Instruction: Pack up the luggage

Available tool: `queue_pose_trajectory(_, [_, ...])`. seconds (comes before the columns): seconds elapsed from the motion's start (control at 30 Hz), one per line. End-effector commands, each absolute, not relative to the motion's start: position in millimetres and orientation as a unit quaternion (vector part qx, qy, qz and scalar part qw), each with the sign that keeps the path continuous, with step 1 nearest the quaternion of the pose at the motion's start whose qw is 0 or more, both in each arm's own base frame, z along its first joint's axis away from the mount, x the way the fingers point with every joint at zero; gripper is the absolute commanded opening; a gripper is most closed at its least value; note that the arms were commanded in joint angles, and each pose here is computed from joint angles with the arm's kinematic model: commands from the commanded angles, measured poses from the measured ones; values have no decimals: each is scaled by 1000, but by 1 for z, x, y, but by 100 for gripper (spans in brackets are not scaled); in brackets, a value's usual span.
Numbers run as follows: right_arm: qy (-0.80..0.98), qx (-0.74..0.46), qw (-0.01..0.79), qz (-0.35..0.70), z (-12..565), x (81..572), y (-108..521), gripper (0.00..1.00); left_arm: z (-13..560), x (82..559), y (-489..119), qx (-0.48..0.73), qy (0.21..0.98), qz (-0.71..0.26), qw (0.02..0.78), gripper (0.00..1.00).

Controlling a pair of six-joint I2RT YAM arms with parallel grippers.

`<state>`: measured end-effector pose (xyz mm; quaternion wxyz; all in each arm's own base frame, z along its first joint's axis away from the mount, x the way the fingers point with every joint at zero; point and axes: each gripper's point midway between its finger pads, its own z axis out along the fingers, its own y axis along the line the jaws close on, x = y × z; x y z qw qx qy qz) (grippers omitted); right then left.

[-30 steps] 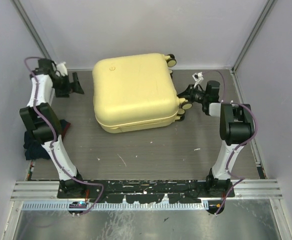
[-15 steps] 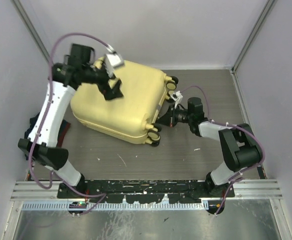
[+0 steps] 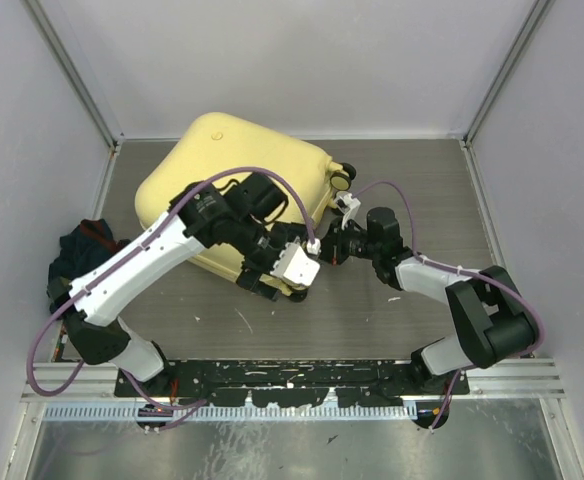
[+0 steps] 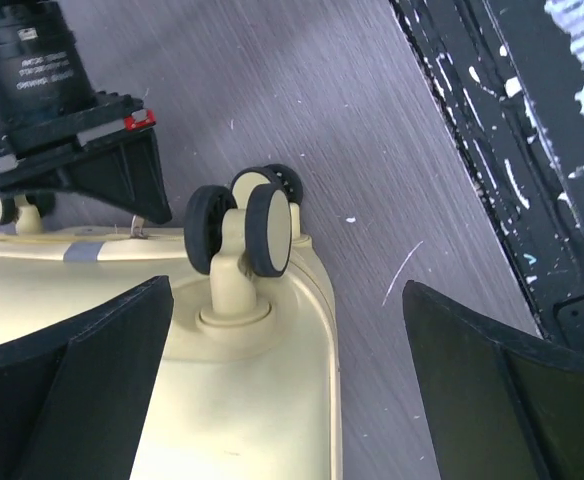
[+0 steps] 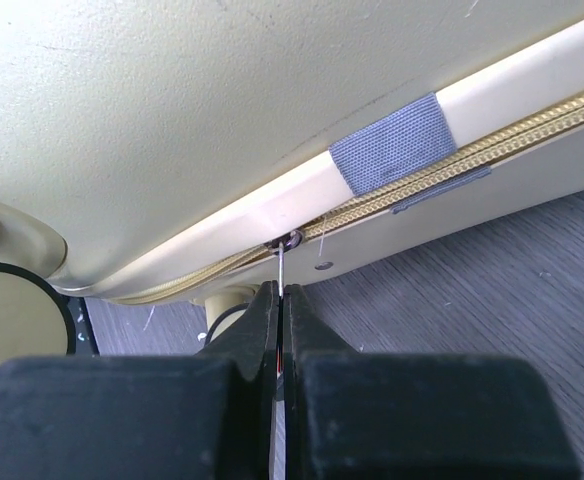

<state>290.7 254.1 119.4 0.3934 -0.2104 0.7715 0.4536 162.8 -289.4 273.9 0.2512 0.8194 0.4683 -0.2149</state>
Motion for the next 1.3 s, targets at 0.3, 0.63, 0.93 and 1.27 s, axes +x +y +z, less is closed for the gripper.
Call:
queue_pose_trajectory(0.3, [728,-240,493,412,158,311,249,0,233,194,-334,865,418,-130,244,97])
queue_pose_trajectory(0.63, [728,-235,518,383,155,325,236,0,183,194,-318,880,433,-116,155,67])
queue_pose_trajectory(0.93, [737,-220,545,335,152,350,197,0,176,165,-284,884,436,-136,100,25])
queue_pose_trajectory(1.27, [749,-185,584,254,149,391,128,0,173,121,-242,903,396,-150,67,0])
